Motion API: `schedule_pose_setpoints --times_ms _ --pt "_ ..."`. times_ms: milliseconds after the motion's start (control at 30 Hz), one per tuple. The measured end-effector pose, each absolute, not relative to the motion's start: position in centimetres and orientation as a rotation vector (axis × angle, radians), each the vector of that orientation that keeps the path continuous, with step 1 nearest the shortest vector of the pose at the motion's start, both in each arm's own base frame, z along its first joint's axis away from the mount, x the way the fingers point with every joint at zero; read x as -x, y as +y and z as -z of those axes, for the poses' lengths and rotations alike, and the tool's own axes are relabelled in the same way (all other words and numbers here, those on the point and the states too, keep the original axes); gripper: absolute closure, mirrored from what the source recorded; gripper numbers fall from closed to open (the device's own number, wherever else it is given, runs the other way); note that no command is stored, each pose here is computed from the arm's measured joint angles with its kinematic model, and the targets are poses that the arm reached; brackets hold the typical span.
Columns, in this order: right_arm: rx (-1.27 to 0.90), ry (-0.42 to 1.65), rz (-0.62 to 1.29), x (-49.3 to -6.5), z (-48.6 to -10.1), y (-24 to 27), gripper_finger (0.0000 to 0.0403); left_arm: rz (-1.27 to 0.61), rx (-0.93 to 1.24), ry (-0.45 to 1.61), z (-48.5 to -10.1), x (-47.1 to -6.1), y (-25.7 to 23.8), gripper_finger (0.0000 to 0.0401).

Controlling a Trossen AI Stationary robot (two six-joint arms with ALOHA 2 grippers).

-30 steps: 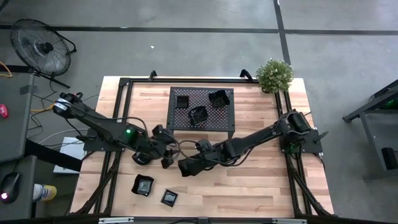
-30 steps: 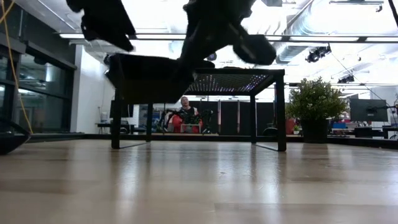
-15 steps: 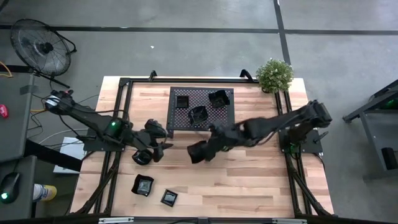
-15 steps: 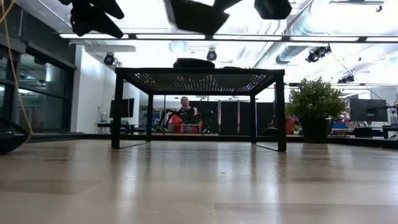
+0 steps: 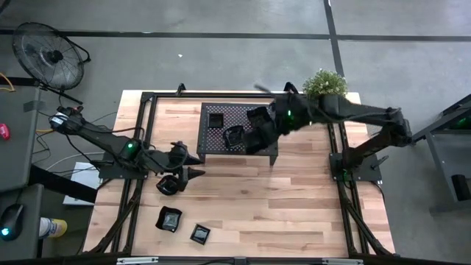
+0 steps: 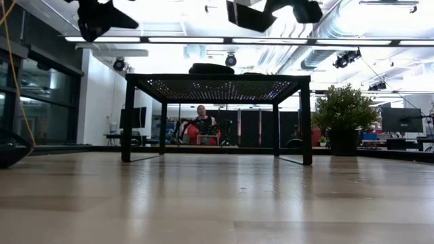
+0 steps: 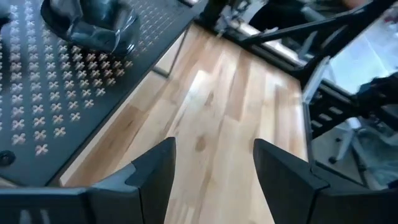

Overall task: Pick & Place Mini shaped plates
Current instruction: Stack the black distorted plate on top of the black distorted plates on the shelf

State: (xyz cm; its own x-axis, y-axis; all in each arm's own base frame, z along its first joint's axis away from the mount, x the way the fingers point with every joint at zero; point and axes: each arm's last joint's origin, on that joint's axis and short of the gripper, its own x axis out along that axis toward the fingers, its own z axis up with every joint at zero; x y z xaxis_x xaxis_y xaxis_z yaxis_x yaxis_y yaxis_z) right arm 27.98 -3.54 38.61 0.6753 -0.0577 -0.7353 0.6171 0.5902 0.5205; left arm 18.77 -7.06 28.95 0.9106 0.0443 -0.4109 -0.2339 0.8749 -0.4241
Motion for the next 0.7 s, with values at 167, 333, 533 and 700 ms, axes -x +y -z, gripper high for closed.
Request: schedule_pose_setpoints --times_ms 167,333,533,700 --pt "-0.868 0.745 0.44 -26.9 -38.6 -7.3 0.0403 -0.118 0.47 0.386 -29.4 -18.4 -6.9 0.0188" --pt "-0.881 0.731 0.443 -25.7 -38.7 -10.5 0.0403 -0.122 0.451 0.353 -30.0 -17.9 -6.7 0.0188" --pt "-0.919 0.716 0.408 -24.2 -38.5 -14.0 0.0403 -0.12 0.436 0.347 -30.2 -17.6 -6.5 0.0188" --pt "-0.964 0.726 0.352 -24.0 -37.5 -16.3 0.0403 -0.125 0.437 0.341 -30.2 -17.6 -6.5 0.0188"
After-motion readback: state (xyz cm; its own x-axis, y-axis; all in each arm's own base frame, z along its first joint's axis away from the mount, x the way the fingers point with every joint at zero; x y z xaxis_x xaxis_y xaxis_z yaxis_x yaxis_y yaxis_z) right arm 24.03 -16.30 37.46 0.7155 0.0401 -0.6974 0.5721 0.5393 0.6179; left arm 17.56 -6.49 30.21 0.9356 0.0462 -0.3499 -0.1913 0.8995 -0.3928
